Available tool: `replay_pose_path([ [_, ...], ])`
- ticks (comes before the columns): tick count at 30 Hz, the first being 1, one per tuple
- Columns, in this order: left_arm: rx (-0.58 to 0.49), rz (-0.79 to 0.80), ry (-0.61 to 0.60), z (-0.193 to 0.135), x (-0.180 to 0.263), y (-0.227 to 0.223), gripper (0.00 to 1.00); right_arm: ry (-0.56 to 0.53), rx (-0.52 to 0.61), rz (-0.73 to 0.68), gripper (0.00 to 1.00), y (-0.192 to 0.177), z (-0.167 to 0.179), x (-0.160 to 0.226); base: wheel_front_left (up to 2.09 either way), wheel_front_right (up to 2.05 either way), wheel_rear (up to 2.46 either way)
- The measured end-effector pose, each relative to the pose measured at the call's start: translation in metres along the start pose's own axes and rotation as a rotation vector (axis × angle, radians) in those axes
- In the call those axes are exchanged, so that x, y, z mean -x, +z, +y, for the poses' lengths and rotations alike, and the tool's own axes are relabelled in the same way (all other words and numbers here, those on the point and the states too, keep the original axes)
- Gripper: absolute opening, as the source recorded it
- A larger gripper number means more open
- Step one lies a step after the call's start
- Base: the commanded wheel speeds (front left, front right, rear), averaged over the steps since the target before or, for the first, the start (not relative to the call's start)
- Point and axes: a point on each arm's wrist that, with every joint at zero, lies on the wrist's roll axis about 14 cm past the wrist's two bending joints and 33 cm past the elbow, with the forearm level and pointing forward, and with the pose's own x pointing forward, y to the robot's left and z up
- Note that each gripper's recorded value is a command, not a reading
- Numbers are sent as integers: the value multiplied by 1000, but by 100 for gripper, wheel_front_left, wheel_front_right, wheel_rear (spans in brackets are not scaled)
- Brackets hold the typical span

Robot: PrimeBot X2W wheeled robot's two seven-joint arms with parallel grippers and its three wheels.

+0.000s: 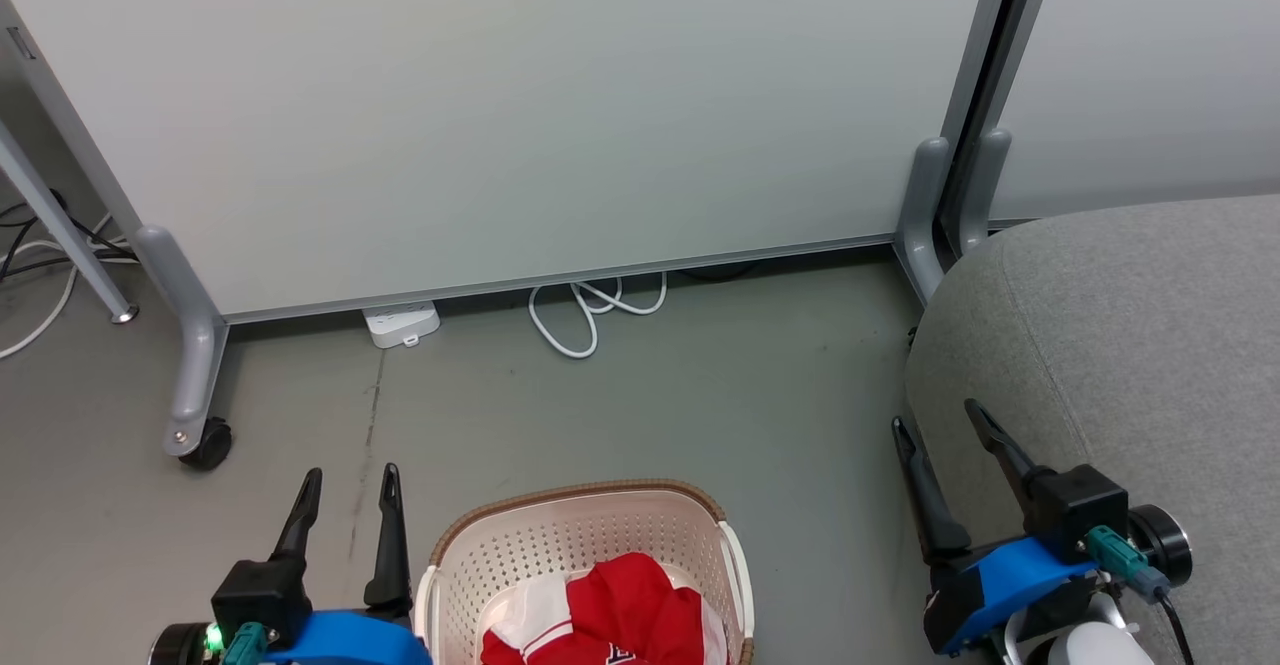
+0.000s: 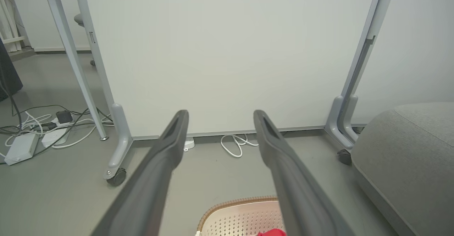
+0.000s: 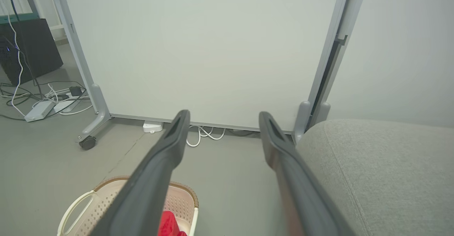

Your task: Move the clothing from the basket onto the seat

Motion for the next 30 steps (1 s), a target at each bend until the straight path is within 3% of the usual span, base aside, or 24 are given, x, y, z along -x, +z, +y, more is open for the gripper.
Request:
replay_pose_path([
  [5,47,114,-8,-4,7,-36,100,-15,-4,-3,100,1,-5,2,0,0,0],
  [16,89,585,-111,-34,-13,-143,100,-20,-1,16,100,-8,-15,-30,0,0,0],
  [30,29,1178,-173,-40,-46,-281,100,-73,-40,136,100,-82,-48,-67,0,0,0],
])
